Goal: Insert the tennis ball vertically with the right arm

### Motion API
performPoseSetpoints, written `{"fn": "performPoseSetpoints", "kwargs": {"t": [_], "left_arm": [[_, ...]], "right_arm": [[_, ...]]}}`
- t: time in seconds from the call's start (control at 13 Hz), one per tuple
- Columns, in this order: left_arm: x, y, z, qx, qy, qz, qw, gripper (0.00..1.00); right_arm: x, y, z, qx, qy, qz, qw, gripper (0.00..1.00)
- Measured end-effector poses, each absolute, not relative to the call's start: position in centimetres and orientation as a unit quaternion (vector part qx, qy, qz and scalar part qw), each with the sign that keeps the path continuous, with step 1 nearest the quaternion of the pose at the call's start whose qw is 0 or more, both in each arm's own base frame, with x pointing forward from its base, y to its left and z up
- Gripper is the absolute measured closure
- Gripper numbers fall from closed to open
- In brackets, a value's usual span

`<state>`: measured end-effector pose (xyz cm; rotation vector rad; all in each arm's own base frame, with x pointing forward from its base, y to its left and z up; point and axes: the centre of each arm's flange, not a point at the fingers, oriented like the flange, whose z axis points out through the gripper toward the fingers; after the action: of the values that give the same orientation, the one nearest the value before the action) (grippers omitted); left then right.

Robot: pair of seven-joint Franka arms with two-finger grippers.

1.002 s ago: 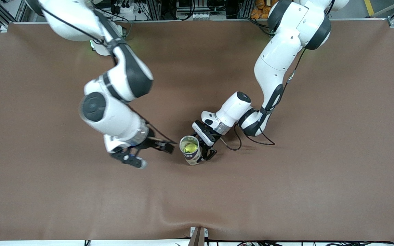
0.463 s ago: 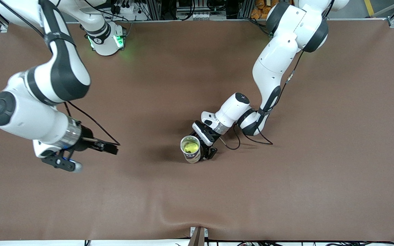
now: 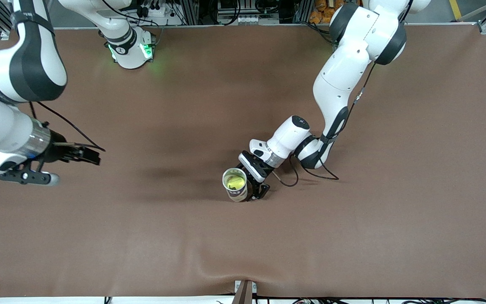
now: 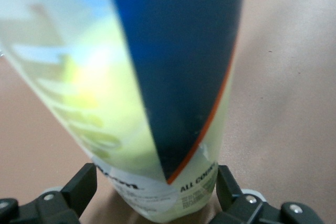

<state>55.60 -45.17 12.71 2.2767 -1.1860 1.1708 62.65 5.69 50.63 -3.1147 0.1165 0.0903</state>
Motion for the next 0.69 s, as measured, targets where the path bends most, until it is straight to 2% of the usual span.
{"fn": "performPoseSetpoints", "kwargs": {"t": [0.39, 0.69], "left_arm": [[55.1, -44.4, 12.0, 0.804, -0.411, 0.398, 0.159, 0.0], [54.1, -43.5, 12.2, 0.811, -0.414, 0.384, 0.157, 0.0]], "right_arm": [[60.9, 0.2, 52.6, -0.998, 0.035, 0.05, 0.002, 0.0], [56.9, -3.2, 59.2, -0.999, 0.038, 0.032, 0.0, 0.0]]}}
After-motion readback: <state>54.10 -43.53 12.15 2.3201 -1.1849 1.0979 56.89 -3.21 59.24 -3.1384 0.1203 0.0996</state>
